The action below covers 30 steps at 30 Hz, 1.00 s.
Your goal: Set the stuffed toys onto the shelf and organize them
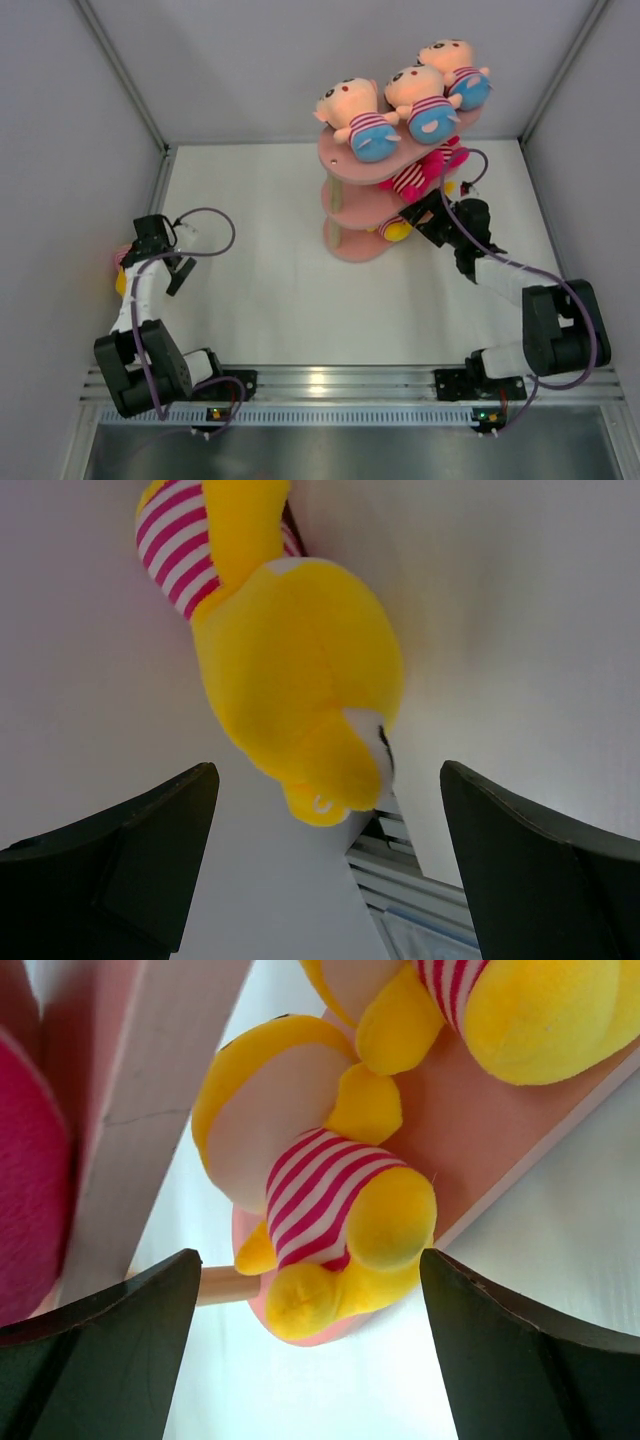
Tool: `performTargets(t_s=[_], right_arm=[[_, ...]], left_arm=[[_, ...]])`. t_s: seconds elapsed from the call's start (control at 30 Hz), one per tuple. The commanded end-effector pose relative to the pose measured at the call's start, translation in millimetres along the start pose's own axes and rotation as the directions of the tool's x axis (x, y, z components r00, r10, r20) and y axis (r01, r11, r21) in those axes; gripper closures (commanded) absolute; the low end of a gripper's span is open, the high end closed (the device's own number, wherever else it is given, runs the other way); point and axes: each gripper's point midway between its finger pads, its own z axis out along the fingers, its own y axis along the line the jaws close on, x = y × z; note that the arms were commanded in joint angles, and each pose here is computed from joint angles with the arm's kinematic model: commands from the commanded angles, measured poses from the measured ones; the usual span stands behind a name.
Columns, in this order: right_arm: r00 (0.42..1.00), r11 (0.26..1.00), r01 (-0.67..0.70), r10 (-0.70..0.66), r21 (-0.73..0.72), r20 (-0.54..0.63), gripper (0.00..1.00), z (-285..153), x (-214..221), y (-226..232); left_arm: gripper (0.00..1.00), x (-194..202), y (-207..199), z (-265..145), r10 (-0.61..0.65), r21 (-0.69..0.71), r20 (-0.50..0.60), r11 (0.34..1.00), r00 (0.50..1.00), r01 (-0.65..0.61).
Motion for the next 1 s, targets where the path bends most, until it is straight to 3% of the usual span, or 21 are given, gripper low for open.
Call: performTargets(t_s=[0.0,0.13,0.23,0.27,0.33,0.37,0.43,0.47,0.6,0.7,0.8,0.83,0.9,0.93,0.97], right_arm=[[0.996,0.995,0.085,-0.084,-0.043,0.031,0.10,-12,-11,27],[0.993,0.993,0.114,-0.113,-0.031,0.045,0.09,-20,-14,28],[0.992,0.992,0.124,-0.122,-0.038,0.042,0.09,-24,-14,32],[0.992,0.992,0.124,-0.123,-0.036,0.040,0.09,-24,-13,31],[0.990,0.990,0.135,-0.134,-0.039,0.035,0.09,-28,-12,33],[0.990,0.990,0.139,-0.138,-0.037,0.035,0.09,-29,-12,33],[0.988,0.988,0.148,-0.146,-0.034,0.046,0.09,-37,-12,32],[0.988,0.988,0.151,-0.150,-0.024,0.047,0.09,-41,-9,29],[0.968,0.974,0.226,-0.226,0.015,0.112,0.09,-67,-19,33],[0.936,0.944,0.327,-0.328,0.035,0.125,0.10,-89,-19,39],[0.886,0.895,0.445,-0.445,0.028,0.131,0.10,-110,-13,53],[0.860,0.869,0.495,-0.493,0.020,0.135,0.10,-116,-12,58],[0.814,0.816,0.576,-0.565,-0.050,0.135,0.10,-129,0,80],[0.800,0.798,0.597,-0.585,-0.085,0.132,0.10,-132,7,87],[0.786,0.776,0.617,-0.602,-0.132,0.141,0.11,-138,12,98]], left_arm=[[0.02,14,47,5,-0.019,-0.157,-0.070,0.988,0.997,0.008],[0.02,36,48,22,-0.051,-0.122,-0.132,0.992,0.990,0.035],[0.02,37,35,35,-0.036,-0.053,-0.099,0.998,0.994,0.031],[0.07,33,30,38,-0.034,-0.030,-0.071,0.999,0.997,0.032],[0.39,29,24,40,-0.032,0.000,-0.034,0.999,0.999,0.032],[0.72,25,24,38,-0.037,0.000,-0.009,0.999,0.999,0.037],[0.95,14,18,34,-0.047,0.022,0.063,0.999,0.997,0.046],[1.00,8,22,24,-0.051,0.002,0.109,0.999,0.993,0.052],[1.00,-8,7,-6,-0.049,0.054,0.250,0.998,0.967,0.037],[1.00,-35,-4,-48,-0.099,0.169,0.395,0.985,0.914,0.033],[1.00,-55,-33,-100,-0.195,0.371,0.491,0.928,0.849,-0.001],[1.00,-60,-56,-124,-0.252,0.485,0.515,0.874,0.819,-0.036],[1.00,-70,-64,-156,-0.270,0.535,0.574,0.839,0.773,-0.104],[1.00,-69,-88,-183,-0.331,0.634,0.576,0.758,0.747,-0.152],[1.00,-72,-89,-198,-0.294,0.609,0.636,0.759,0.713,-0.230]])
